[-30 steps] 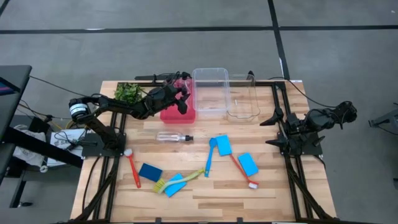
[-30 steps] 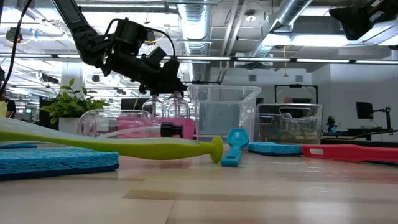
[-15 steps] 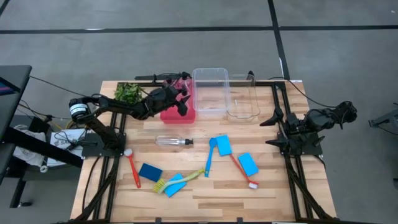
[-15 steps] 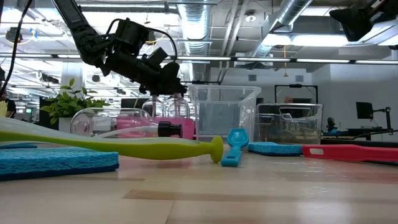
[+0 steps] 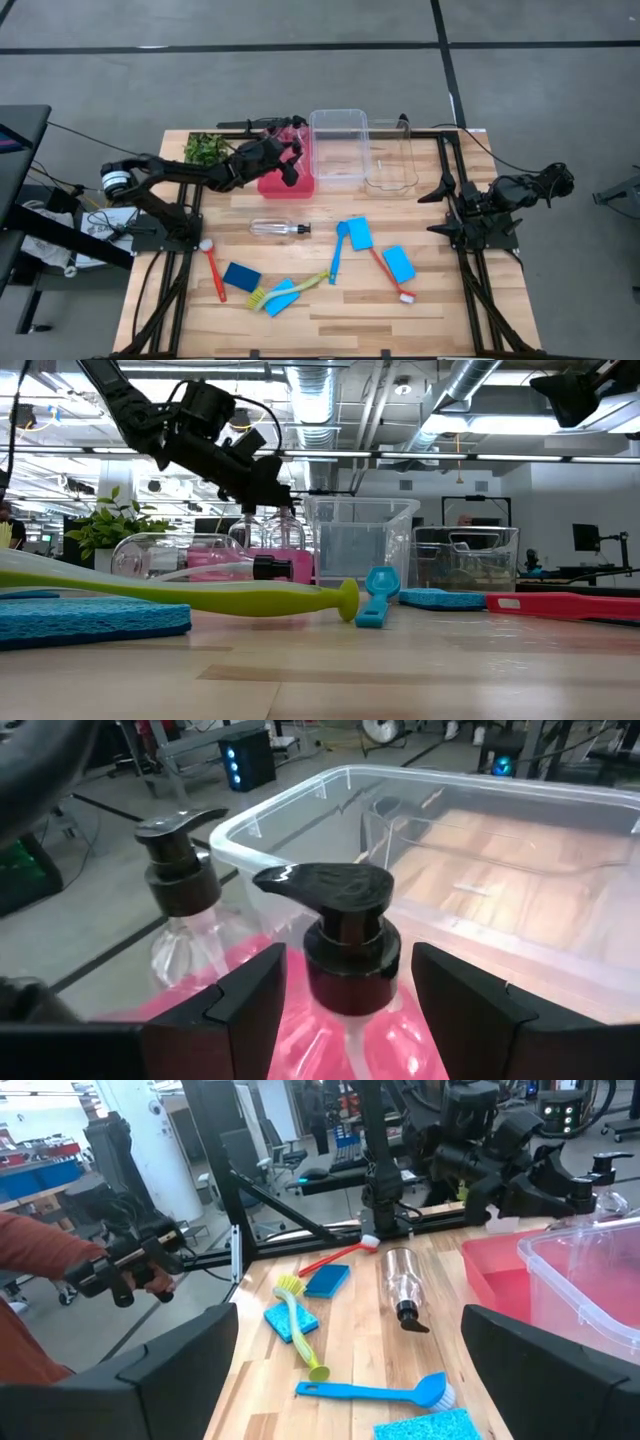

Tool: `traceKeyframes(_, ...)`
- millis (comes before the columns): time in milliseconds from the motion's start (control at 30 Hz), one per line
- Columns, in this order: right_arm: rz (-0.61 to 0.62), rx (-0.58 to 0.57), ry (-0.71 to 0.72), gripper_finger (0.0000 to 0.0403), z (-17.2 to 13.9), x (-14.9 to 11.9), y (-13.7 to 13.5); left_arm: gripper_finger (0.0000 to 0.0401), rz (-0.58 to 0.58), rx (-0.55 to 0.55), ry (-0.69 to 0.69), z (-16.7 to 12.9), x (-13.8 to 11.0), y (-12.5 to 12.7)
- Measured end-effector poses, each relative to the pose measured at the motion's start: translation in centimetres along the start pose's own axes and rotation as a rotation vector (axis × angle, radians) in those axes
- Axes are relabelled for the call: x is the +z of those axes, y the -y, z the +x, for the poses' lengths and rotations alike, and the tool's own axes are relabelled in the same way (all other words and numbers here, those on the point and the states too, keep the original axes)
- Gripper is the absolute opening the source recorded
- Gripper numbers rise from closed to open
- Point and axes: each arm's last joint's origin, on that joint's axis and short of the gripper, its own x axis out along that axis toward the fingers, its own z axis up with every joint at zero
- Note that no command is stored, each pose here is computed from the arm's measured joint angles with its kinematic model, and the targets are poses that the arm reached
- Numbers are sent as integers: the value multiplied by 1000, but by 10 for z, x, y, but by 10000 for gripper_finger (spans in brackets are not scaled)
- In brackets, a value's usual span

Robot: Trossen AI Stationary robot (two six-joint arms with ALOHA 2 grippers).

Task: Pick & Place Kitchen Sink Supplies
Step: Put the transparent dishwashing liquid dispenser into the red bin

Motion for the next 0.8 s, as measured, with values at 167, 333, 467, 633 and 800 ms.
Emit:
traceKeyframes(167,-2,-1,-5,377,0,-1,0,219,31,0,-44,-8,2,-3)
traceKeyframes(333,-1,-1,-4,377,0,0,0,219,41,-13,-68,-13,4,-1)
traceKeyframes(467,-1,-1,-4,377,0,0,0,219,50,-16,-105,-17,3,-2)
traceKeyframes(633,-1,-1,-4,377,0,0,0,219,38,-59,-156,-25,2,-1)
traceKeyframes(800,-2,-1,-6,377,0,-1,0,219,37,-176,-116,-38,13,8)
